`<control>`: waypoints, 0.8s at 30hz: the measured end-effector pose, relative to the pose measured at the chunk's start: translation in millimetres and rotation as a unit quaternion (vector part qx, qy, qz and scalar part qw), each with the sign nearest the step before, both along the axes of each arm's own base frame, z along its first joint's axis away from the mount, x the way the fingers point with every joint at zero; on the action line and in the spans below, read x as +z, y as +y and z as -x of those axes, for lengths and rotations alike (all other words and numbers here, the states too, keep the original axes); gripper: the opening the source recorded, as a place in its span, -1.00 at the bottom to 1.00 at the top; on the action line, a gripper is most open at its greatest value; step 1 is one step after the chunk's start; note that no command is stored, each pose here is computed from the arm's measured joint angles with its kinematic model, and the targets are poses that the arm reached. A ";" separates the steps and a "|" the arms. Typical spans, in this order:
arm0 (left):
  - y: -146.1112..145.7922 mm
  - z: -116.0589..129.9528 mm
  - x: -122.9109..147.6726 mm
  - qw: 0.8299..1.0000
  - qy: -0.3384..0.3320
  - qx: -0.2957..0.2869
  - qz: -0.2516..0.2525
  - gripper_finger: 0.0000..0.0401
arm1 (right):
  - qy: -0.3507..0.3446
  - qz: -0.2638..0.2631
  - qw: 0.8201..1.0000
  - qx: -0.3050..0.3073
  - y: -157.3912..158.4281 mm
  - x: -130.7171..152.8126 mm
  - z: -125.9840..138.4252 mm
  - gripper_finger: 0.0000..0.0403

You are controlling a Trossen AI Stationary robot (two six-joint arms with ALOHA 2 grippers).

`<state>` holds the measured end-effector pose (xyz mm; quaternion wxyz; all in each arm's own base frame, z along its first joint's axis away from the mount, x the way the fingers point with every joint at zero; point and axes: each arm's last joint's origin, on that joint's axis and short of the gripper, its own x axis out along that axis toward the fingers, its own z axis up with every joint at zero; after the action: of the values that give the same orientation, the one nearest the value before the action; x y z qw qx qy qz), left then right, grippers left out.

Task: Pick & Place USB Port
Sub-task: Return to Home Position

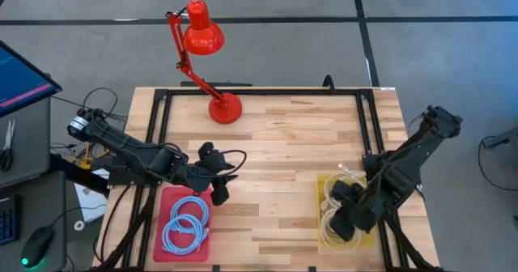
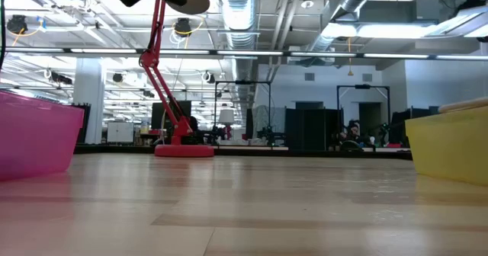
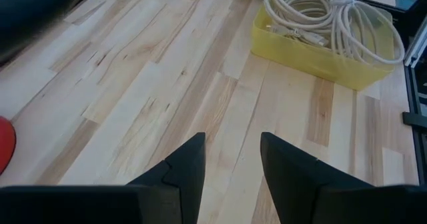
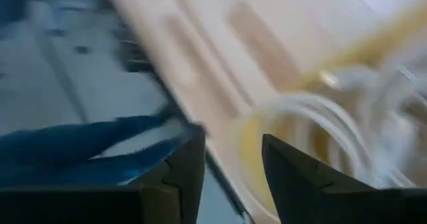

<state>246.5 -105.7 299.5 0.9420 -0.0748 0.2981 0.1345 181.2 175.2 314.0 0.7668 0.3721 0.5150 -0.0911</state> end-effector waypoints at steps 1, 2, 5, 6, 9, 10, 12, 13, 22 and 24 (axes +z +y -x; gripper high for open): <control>-0.2 -0.4 0.5 1.000 -0.002 -0.004 -0.003 -0.29 | -0.029 -0.001 1.000 0.010 -0.8 4.3 -2.4 -0.31; -0.6 -1.2 1.5 1.000 -0.007 -0.008 -0.007 -0.29 | -0.061 0.004 0.998 0.018 -1.8 8.8 -4.6 -0.33; -2.4 -4.7 6.0 0.999 -0.030 -0.025 -0.017 -0.29 | -0.164 0.036 0.985 0.037 -6.8 23.6 -11.6 -0.41; -3.0 -6.0 7.9 0.999 -0.039 -0.031 -0.021 -0.30 | -0.194 0.049 0.979 0.043 -8.8 28.6 -13.7 -0.44; -4.8 -9.1 13.9 0.996 -0.066 -0.049 -0.036 -0.36 | -0.263 0.081 0.959 0.066 -15.6 41.8 -17.9 -0.55; -4.8 -9.2 16.0 0.995 -0.074 -0.054 -0.040 -0.39 | -0.281 0.092 0.953 0.072 -18.3 45.7 -18.8 -0.60; -4.3 -8.2 21.3 0.993 -0.089 -0.060 -0.045 -0.48 | -0.307 0.111 0.942 0.085 -24.3 52.2 -20.1 -0.70; -3.5 -6.6 24.0 0.992 -0.094 -0.063 -0.048 -0.53 | -0.315 0.122 0.937 0.091 -27.5 54.6 -20.2 -0.75; 13.7 27.9 62.2 0.984 -0.164 -0.065 -0.036 -0.97 | -0.364 0.214 0.895 0.144 -54.9 73.2 -10.6 -0.99; 18.0 36.9 70.4 0.980 -0.179 -0.071 -0.045 -0.97 | -0.374 0.247 0.878 0.169 -59.5 77.0 -5.9 -0.99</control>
<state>209.6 -87.7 369.8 0.9897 -0.0342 0.1231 0.0650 187.2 115.7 391.0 0.9729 0.0845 0.2062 0.0618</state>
